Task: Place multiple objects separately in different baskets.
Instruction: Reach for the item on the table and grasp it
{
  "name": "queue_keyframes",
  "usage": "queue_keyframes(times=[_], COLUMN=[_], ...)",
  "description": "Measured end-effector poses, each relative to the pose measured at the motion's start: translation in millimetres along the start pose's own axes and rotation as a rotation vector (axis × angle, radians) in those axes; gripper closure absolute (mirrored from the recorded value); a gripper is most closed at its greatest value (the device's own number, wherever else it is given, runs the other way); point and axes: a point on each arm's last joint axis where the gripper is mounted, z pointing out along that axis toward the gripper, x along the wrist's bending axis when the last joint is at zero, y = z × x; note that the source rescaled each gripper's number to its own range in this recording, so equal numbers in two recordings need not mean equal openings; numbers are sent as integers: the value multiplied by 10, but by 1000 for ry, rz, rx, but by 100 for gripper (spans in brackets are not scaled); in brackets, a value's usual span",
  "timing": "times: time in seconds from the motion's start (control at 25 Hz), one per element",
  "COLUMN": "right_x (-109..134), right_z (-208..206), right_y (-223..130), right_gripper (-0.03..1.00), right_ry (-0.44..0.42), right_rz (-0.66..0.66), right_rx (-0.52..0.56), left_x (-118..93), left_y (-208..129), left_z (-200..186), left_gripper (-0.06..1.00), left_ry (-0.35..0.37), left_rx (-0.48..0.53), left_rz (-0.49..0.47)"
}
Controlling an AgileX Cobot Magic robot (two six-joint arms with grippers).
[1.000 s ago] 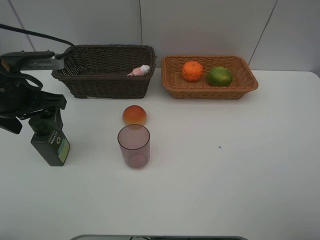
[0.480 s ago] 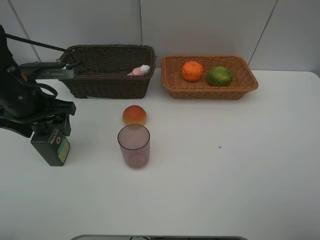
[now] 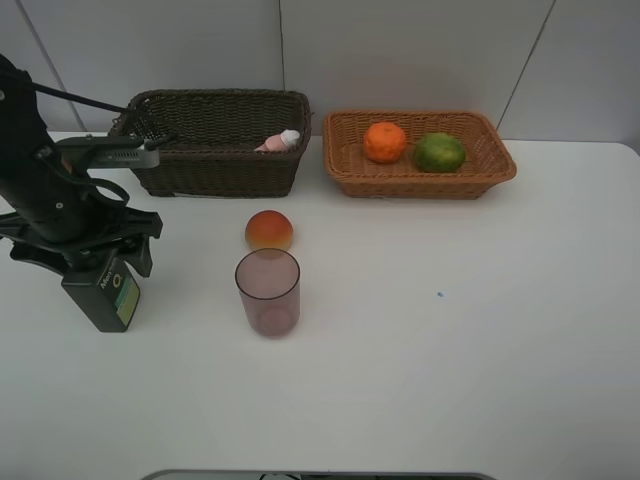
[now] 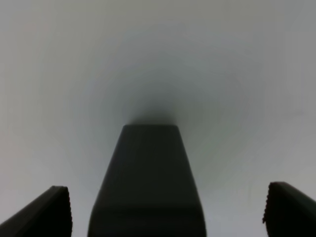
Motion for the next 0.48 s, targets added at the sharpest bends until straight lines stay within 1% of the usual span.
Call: queue_keyframes(times=[0.12,0.2,0.28,0.32,0.44,0.48], right_x=[0,0,0,0,0,0], right_z=[0,0,0,0,0,0], right_y=[0,0,0,0,0,0], right_gripper=[8,8,8,8,8,8], right_ry=[0,0,0,0,0,0], right_rz=[0,0,0,0,0,0], right_rx=[0,0,0,0,0,0], left_x=[0,0,0,0,-1,-3], left_y=[1,1,1,1,4,8], left_z=[0,2,5,5,5,5], left_gripper=[-4,-1,9,16,45,47], left_ry=[0,0,0,0,-1,-3], left_rx=[-1,0,1,1,-3,-7], left_rz=[11,11,11,8,-8,-13])
